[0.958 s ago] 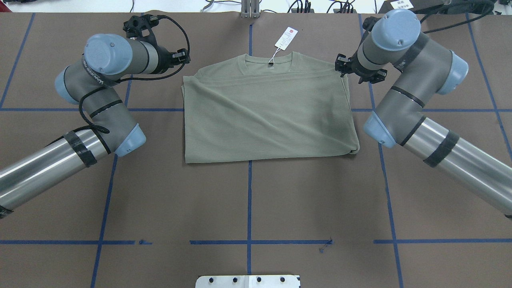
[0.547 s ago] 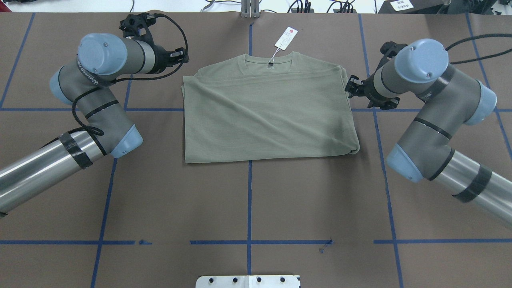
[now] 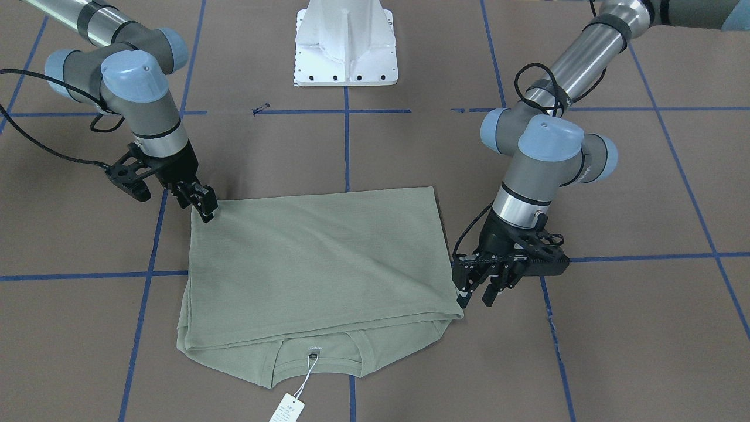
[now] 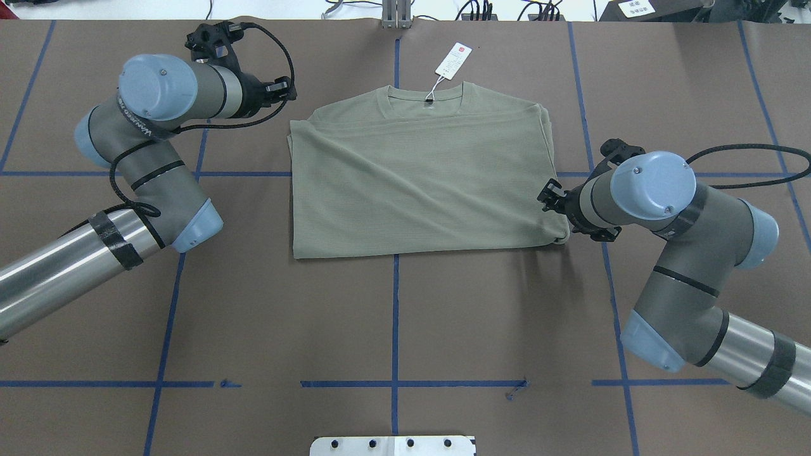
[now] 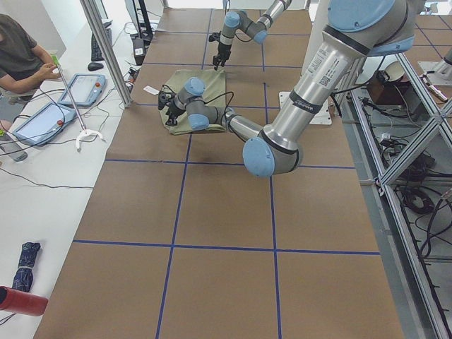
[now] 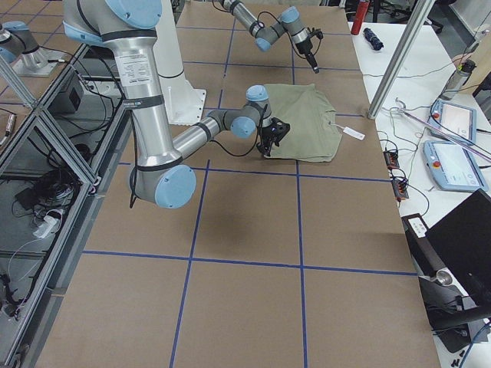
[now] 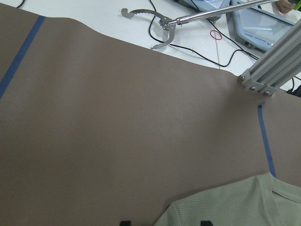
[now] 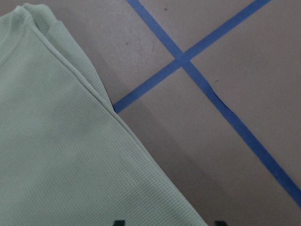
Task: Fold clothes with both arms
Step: 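Move the right gripper down to the folded corner nearest the robot, then grasp the near corner with the right gripper and rotate the shirt toward the robot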
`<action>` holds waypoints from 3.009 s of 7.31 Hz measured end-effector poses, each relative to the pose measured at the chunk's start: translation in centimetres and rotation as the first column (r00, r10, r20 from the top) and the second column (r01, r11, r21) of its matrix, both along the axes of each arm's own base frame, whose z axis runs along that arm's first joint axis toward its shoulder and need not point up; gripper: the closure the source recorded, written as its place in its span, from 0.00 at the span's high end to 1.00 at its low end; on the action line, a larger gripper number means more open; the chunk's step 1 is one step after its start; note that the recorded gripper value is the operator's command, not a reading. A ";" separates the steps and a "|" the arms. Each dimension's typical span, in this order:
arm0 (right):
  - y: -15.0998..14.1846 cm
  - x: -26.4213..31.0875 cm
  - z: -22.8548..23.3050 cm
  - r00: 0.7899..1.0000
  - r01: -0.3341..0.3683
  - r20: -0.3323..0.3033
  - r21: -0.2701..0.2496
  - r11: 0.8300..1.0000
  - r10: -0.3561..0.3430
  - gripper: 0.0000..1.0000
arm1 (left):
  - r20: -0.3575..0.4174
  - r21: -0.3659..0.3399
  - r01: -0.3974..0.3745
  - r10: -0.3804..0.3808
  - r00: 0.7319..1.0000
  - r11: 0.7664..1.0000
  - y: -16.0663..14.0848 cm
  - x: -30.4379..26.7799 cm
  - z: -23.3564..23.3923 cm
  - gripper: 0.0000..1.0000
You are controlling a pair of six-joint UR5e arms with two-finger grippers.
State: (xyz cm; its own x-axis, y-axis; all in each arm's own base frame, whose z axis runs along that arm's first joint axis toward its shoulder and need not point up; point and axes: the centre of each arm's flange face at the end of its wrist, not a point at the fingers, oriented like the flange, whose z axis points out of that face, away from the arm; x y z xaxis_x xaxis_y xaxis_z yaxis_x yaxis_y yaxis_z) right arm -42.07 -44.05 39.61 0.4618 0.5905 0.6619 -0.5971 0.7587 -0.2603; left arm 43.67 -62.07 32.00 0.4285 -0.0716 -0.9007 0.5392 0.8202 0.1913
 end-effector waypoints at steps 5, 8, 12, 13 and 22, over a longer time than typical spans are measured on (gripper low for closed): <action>1.4 -0.8 1.0 1.000 0.001 -0.017 -0.010 1.000 -0.001 0.00 | 0.001 -0.004 0.001 -0.001 1.000 1.000 0.0 0.1 0.0 0.58; 1.8 -0.3 1.2 1.000 0.007 -0.018 -0.007 1.000 -0.008 0.00 | 0.001 -0.006 0.001 -0.001 1.000 1.000 0.1 0.2 -0.1 0.58; 5.7 2.4 0.1 0.999 0.044 0.017 0.006 0.999 -0.045 0.00 | -0.007 -0.001 0.001 -0.001 1.000 1.000 0.3 0.2 -0.5 0.58; 8.7 3.2 -0.8 0.996 0.080 0.040 0.004 0.997 -0.080 0.00 | -0.017 0.005 -0.002 0.002 1.000 1.000 0.7 0.1 -1.0 0.58; 33.4 3.4 -4.8 0.891 0.451 0.162 -0.185 0.873 -0.425 1.00 | -0.402 -0.226 -0.316 0.207 0.892 0.921 21.1 2.9 -6.3 0.74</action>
